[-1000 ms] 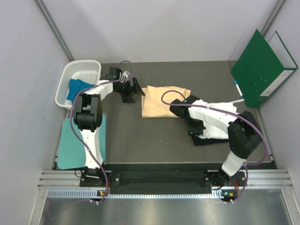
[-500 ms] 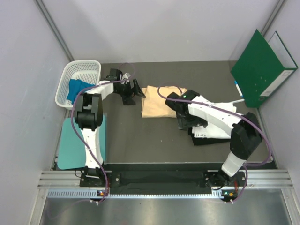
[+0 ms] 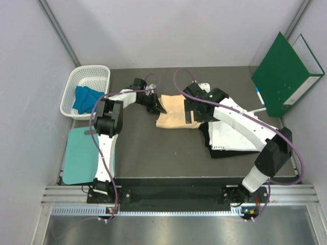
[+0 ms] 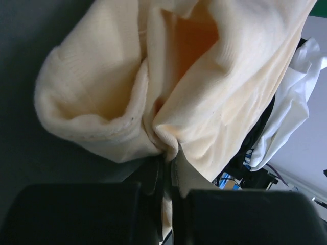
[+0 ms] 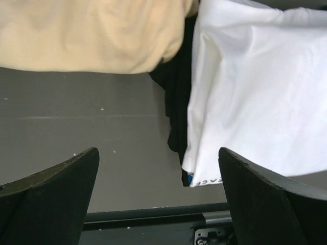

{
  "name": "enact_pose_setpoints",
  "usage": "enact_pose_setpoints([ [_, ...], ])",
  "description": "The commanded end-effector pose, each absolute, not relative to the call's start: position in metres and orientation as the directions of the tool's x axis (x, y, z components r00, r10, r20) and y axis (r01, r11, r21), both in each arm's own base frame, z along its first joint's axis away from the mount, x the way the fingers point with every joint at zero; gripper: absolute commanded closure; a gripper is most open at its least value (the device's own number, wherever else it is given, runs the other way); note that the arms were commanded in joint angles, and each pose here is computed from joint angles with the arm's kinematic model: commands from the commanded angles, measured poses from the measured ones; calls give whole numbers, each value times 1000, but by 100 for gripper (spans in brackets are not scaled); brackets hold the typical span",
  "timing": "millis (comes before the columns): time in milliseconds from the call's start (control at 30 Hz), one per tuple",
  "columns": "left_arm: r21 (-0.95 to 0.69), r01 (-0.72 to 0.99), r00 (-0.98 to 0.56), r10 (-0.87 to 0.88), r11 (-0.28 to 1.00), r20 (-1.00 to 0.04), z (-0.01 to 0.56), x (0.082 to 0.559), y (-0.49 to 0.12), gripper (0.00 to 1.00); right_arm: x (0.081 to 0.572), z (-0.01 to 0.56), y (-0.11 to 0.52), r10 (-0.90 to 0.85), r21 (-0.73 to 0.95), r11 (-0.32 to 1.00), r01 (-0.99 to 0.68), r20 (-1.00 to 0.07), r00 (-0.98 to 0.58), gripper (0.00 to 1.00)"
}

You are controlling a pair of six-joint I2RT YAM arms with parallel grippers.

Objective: Fold and stack the t-shirts
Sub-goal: Put the neatly folded tshirt into the corner of the board with the right arm

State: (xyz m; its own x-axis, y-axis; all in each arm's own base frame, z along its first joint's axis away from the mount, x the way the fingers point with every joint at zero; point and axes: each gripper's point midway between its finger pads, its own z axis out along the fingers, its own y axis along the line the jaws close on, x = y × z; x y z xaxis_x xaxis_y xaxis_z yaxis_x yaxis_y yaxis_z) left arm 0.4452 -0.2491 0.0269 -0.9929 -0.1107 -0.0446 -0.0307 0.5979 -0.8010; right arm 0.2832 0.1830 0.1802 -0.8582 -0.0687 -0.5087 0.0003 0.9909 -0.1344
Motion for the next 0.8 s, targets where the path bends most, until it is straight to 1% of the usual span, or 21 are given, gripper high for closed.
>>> enact_pose_setpoints([
  [0,-659,-126,-991,-126,741,48,-41,421,-231,100,312,186,209,-44,26,997,-72,-569,-821,0],
  [67,-641,-147,-985,-172,754,24,-32,427,-211,100,319,172,209,-12,90,993,-73,-547,-837,0],
  [100,-634,-178,-978,-206,752,29,-31,429,-195,100,326,173,224,6,176,978,-109,-553,-833,0],
  [167,-629,-190,-970,-242,754,3,-17,435,-177,100,336,158,217,55,235,968,-82,-526,-849,0],
  [200,-618,-225,-960,-279,753,8,-17,436,-158,100,343,156,224,83,296,951,-88,-520,-850,0],
  [233,-620,-223,-956,-292,752,-11,-8,438,-149,100,343,148,225,96,331,940,-86,-496,-863,1],
  [267,-620,-232,-952,-307,750,-15,-6,439,-142,100,358,150,221,135,370,926,-75,-511,-849,0],
  [300,-618,-259,-942,-335,742,-7,-6,438,-127,100,359,143,226,136,406,910,-85,-486,-863,0],
  [367,-624,-264,-937,-348,736,-14,0,439,-120,100,369,136,223,154,433,898,-77,-475,-867,0],
  [400,-618,-283,-928,-372,734,-16,0,441,-107,100,376,132,230,150,457,884,-98,-475,-867,1],
  [567,-632,-282,-930,-368,722,-5,1,441,-104,100,407,124,249,152,529,836,-145,-479,-864,0],
  [600,-634,-283,-930,-368,720,-3,1,441,-104,100,409,110,253,151,548,826,-131,-439,-886,0],
  [667,-634,-284,-930,-368,719,0,0,441,-105,100,419,106,260,166,595,792,-140,-430,-887,0],
  [733,-633,-278,-933,-361,722,-3,0,441,-104,100,416,90,268,179,649,752,-115,-369,-912,0],
  [767,-631,-278,-933,-361,725,-3,0,441,-104,100,419,87,269,189,660,743,-111,-365,-911,0],
])
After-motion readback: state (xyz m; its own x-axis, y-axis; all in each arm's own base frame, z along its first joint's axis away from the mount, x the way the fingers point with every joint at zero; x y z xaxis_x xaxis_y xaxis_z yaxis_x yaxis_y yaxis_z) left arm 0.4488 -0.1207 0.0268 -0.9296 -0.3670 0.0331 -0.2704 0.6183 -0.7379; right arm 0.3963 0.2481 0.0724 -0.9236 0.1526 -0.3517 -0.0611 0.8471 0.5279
